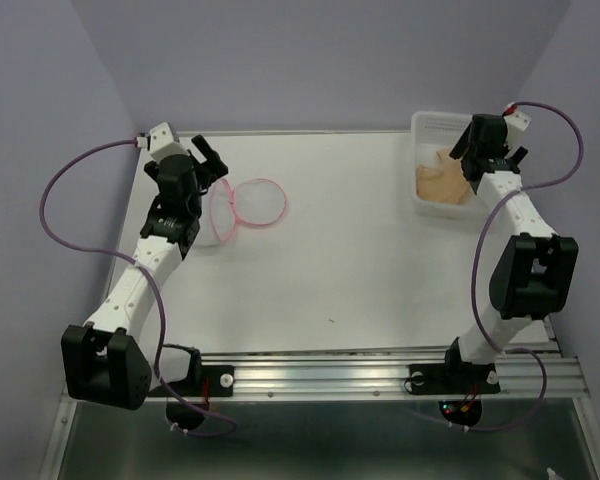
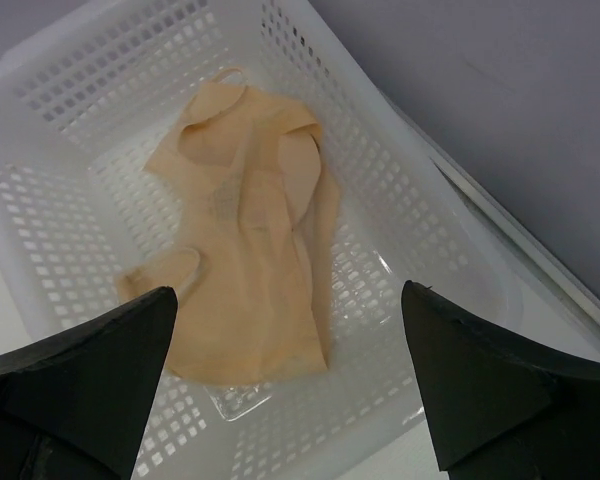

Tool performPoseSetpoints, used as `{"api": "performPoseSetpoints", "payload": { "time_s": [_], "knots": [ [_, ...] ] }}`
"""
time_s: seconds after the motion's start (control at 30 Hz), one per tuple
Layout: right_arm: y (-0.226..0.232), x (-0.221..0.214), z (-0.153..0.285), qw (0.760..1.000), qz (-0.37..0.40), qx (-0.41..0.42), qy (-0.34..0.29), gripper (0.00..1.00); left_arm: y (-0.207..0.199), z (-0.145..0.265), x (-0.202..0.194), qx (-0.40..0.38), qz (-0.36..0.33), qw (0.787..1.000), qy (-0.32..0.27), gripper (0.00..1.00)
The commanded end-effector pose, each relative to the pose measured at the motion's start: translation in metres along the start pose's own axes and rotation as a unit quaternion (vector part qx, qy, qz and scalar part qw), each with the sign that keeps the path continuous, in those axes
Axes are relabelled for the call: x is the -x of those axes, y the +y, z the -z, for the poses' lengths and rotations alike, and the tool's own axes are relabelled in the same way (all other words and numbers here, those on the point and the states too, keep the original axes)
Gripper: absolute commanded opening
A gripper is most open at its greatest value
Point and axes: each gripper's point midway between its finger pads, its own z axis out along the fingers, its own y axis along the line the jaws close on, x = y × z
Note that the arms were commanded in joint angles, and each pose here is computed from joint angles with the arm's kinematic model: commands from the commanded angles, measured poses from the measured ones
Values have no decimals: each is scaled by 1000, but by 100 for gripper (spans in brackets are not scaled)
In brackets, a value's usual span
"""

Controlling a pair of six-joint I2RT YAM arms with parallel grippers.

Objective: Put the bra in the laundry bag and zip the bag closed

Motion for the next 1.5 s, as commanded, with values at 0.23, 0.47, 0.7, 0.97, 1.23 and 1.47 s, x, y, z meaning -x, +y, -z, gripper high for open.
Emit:
{"api": "performPoseSetpoints", "payload": {
  "time_s": [0.23, 0.47, 0.7, 0.97, 1.23, 1.47],
  "knots": [
    [9, -46, -109, 997, -34, -5, 76, 100, -7, 26, 28, -45, -3, 997, -62, 99],
    [42, -90, -159, 989, -25, 62, 131, 100, 0, 25, 19, -36, -1, 998, -59, 99],
    [58, -99, -166, 986, -41, 96, 133, 31, 9, 21, 13, -13, -15, 999, -51, 99],
    [78, -8, -101, 988, -5, 152, 10, 4, 6, 20, 17, -18, -11, 998, -62, 99],
    [143, 63, 22, 960, 48, 254, -104, 1, -5, 16, 16, -41, -8, 998, -55, 99],
    [216, 10, 129, 880, 125, 456, -37, 4, -9, 15, 6, -53, 1, 998, -36, 99]
  ]
}}
